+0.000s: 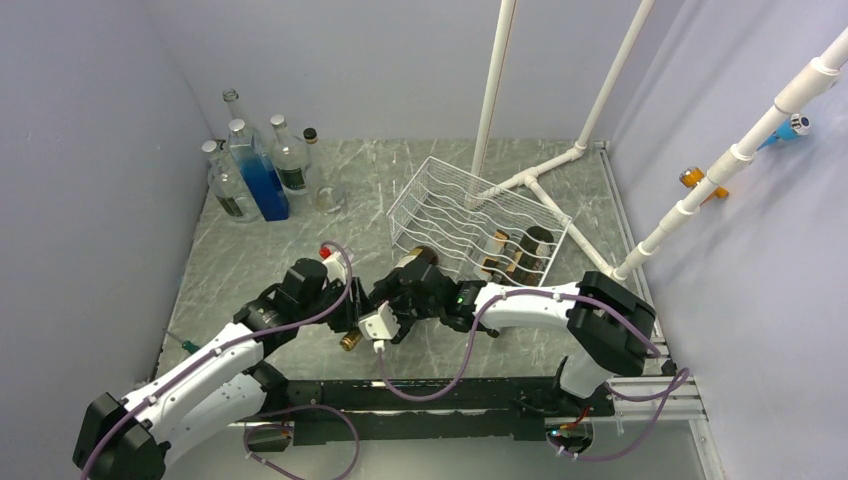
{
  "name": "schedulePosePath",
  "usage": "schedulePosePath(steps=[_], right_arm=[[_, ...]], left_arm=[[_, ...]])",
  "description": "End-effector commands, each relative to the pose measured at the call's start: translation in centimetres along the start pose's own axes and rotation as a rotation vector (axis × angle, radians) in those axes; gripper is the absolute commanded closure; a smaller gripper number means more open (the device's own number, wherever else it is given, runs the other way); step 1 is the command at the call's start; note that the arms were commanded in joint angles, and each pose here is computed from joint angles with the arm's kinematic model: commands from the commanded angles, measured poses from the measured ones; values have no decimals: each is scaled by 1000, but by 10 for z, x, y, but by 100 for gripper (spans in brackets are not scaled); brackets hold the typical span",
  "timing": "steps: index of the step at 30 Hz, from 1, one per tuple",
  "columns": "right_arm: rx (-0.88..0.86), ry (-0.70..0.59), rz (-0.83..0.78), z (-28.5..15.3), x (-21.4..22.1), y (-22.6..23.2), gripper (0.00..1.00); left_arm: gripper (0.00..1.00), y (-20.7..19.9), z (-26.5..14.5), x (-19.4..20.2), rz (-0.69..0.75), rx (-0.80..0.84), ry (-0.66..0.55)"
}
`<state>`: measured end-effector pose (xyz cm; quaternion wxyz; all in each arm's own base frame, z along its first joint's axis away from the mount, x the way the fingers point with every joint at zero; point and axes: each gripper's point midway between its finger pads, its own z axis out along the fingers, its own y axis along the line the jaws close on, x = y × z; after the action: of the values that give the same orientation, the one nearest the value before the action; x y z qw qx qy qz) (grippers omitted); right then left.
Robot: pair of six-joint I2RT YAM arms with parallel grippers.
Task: Take the wine bottle off the wine rack
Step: Pick up the wine bottle from the wine rack.
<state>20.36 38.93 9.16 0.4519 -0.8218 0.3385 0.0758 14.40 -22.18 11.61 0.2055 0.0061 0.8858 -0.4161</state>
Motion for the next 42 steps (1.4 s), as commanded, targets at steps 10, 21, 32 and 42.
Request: schedulePosePath(steps=[10,21,32,42], right_arm=[[34,-60,119,-5,-17,-22,72],[33,-75,159,-6,-18,-24,74],[30,-87,192,-9,-18,-28,74],[33,-101,232,-11,-21,-33,75]], left_arm=[[25,-50,-28,-26,62,183,-128],[22,-46,-34,-23,48,175,-145],[8,-32,-49,-29,83,83,-224],[3,-23,-67,-36,137,9,-301]])
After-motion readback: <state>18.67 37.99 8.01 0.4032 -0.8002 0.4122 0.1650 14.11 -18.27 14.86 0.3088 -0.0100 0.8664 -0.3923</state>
